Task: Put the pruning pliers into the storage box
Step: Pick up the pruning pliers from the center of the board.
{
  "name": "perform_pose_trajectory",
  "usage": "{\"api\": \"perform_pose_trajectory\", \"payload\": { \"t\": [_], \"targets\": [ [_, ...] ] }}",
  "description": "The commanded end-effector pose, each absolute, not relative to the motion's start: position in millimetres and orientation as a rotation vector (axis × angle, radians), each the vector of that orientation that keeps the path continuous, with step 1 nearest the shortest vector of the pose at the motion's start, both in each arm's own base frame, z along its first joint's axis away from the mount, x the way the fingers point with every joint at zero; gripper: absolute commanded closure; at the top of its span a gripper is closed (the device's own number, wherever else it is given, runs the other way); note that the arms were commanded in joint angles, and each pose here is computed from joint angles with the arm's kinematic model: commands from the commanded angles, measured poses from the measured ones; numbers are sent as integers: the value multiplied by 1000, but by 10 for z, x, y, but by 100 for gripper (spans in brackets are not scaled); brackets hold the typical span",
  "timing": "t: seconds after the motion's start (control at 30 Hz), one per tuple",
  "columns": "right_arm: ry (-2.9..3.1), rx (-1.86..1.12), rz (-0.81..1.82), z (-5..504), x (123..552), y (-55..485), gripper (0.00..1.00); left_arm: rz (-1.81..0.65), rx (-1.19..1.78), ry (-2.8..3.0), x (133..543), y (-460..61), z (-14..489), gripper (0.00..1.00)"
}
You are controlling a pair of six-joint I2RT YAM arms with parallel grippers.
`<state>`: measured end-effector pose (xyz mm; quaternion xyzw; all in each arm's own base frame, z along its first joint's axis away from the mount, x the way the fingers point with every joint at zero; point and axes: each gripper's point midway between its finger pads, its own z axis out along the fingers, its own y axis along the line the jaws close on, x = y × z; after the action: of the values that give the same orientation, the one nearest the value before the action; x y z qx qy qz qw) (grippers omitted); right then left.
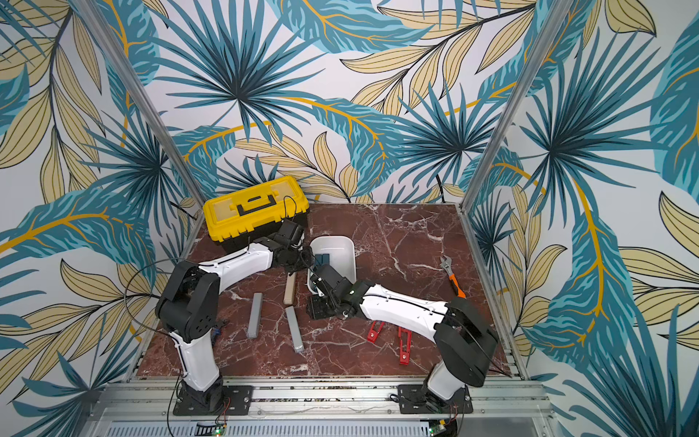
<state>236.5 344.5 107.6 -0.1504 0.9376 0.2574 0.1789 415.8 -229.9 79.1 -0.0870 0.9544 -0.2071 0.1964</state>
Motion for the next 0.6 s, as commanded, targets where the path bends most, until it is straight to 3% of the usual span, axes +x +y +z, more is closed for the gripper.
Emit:
{"api": "perform_pose_trajectory", "payload": {
  "t": [0.0, 0.57],
  "targets": [
    [2673, -479, 700, 1006, 2300, 3503, 52, -583, -227, 2626, 4303, -2304, 942, 98],
    [2667, -597, 652, 771, 2122, 3780, 52, -589, -191, 2606, 4432, -2307, 980, 98]
  ]
}}
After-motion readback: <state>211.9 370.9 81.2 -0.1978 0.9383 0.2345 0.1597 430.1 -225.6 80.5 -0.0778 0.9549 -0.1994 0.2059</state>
